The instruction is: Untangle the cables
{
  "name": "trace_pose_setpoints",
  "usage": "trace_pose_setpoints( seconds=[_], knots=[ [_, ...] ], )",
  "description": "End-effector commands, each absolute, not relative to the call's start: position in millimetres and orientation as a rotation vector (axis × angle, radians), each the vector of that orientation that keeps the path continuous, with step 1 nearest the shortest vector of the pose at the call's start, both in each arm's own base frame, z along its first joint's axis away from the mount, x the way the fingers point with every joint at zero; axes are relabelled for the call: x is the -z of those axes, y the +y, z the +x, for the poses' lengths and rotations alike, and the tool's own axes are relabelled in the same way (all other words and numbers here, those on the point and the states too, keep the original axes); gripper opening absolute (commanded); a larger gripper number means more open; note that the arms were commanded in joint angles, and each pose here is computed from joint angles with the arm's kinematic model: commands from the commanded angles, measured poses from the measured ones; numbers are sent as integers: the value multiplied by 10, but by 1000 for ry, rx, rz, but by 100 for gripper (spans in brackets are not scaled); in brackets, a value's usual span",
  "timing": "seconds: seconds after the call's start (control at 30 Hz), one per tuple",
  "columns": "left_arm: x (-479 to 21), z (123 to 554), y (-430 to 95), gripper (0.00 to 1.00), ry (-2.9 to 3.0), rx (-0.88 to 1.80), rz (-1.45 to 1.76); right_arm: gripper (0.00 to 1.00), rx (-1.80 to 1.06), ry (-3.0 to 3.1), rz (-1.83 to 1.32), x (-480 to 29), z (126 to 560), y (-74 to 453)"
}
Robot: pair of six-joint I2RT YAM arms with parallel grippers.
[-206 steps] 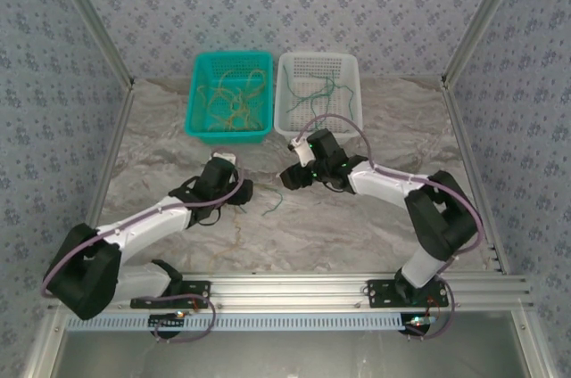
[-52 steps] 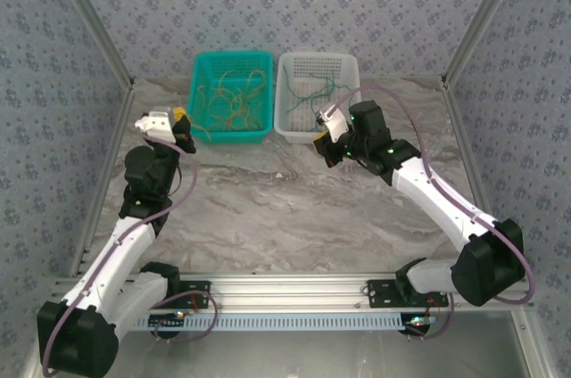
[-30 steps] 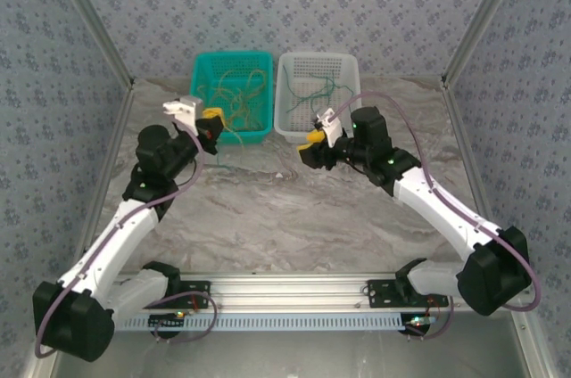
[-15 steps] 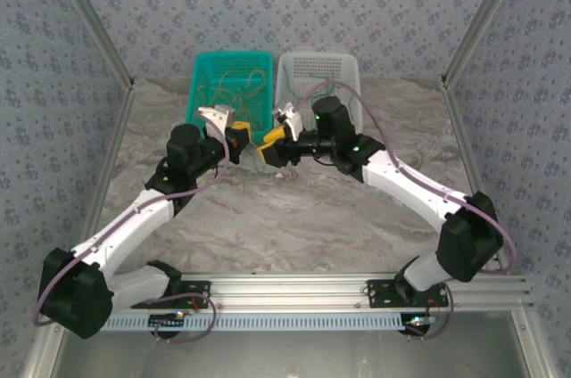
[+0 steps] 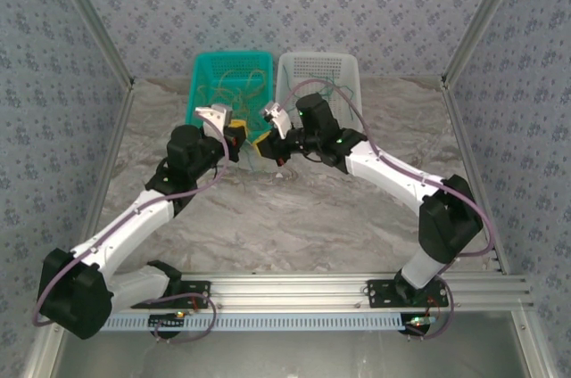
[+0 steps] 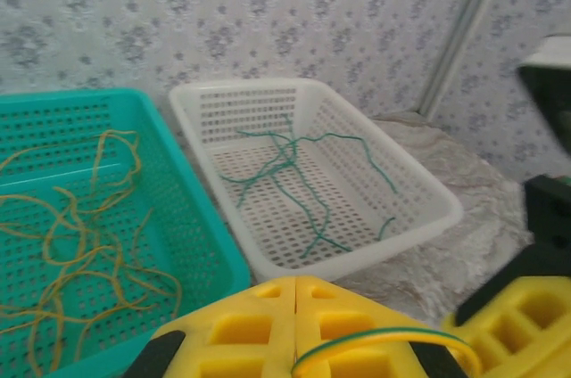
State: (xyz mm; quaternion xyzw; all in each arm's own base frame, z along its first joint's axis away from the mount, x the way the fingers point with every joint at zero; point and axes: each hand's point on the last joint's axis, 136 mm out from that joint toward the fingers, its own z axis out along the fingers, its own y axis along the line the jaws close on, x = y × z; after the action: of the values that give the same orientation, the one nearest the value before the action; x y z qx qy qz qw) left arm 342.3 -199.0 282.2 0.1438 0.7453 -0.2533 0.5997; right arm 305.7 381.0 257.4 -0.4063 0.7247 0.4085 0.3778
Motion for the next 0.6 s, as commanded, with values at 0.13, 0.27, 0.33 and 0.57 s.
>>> trace_pose_setpoints(
  seconds=[0.13,0.27,0.33,0.57],
  knots=[
    [-2910,3527,-1495,0,1685,433,146,0,-946,1838,-1036,-2656,2994,3505],
    [-2917,3544,-1291,0,1672,406,86,0,-920,1881,-962,-2571,3048,3270],
    [-2909,3545,-1182,0,1671,375,49,0,-891,1883,-912,-2595,3097,3154],
    [-2928,3498,-940,0,1660,311,-31,0,-854,1839,-749,-2814,3218,2691]
  ],
)
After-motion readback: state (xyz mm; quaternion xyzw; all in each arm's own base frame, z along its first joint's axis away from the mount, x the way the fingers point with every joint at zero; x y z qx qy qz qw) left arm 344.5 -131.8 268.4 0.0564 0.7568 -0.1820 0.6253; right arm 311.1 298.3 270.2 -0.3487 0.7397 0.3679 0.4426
